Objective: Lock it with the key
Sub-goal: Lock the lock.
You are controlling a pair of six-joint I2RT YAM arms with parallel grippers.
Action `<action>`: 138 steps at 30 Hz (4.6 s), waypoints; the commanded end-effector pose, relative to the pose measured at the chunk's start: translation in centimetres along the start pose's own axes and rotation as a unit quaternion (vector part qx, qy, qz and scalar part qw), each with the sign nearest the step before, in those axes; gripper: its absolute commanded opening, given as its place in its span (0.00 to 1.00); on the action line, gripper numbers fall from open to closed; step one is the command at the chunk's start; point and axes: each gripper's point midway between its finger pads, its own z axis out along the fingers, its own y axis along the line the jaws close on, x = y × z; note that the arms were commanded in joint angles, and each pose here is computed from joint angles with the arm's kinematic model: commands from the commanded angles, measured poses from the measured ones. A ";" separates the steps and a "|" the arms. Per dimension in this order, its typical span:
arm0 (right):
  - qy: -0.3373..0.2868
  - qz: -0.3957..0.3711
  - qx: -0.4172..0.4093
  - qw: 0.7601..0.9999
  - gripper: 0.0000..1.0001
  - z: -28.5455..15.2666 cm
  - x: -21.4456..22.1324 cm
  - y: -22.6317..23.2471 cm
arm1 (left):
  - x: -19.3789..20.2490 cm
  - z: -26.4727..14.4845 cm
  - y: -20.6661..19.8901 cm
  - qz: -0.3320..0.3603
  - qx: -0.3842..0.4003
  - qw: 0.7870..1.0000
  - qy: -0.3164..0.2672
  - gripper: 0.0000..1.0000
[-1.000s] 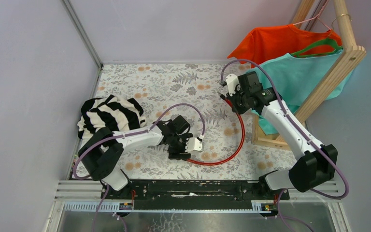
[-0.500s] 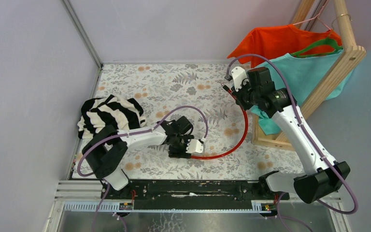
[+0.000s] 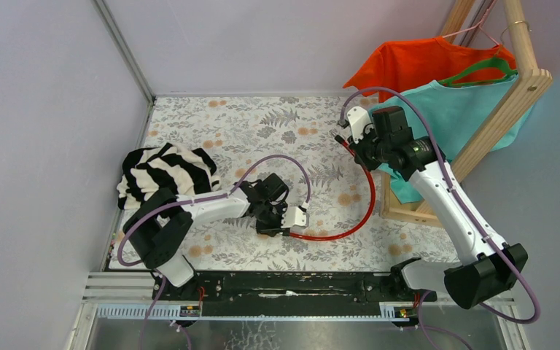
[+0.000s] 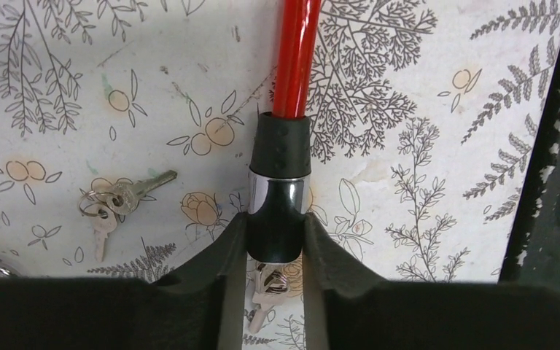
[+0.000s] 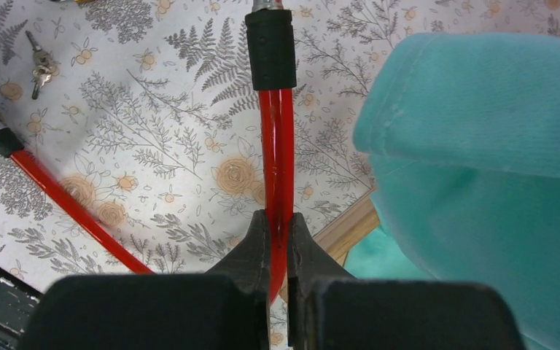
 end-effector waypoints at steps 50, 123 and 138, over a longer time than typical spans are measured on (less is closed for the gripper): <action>0.085 0.001 -0.005 0.996 0.88 10.8 2.4 -1.8 | -1.2 -9.9 4.2 0.131 -0.127 0.979 0.089 0.00; -0.207 0.134 -0.331 0.911 0.00 8.5 -13.6 13.5 | -7.8 -25.2 15.4 -0.392 -0.116 0.803 -0.433 0.73; -0.195 0.143 -0.291 0.926 0.00 9.0 -13.8 12.6 | -10.6 -22.9 18.9 -0.601 -0.013 0.655 -0.458 0.71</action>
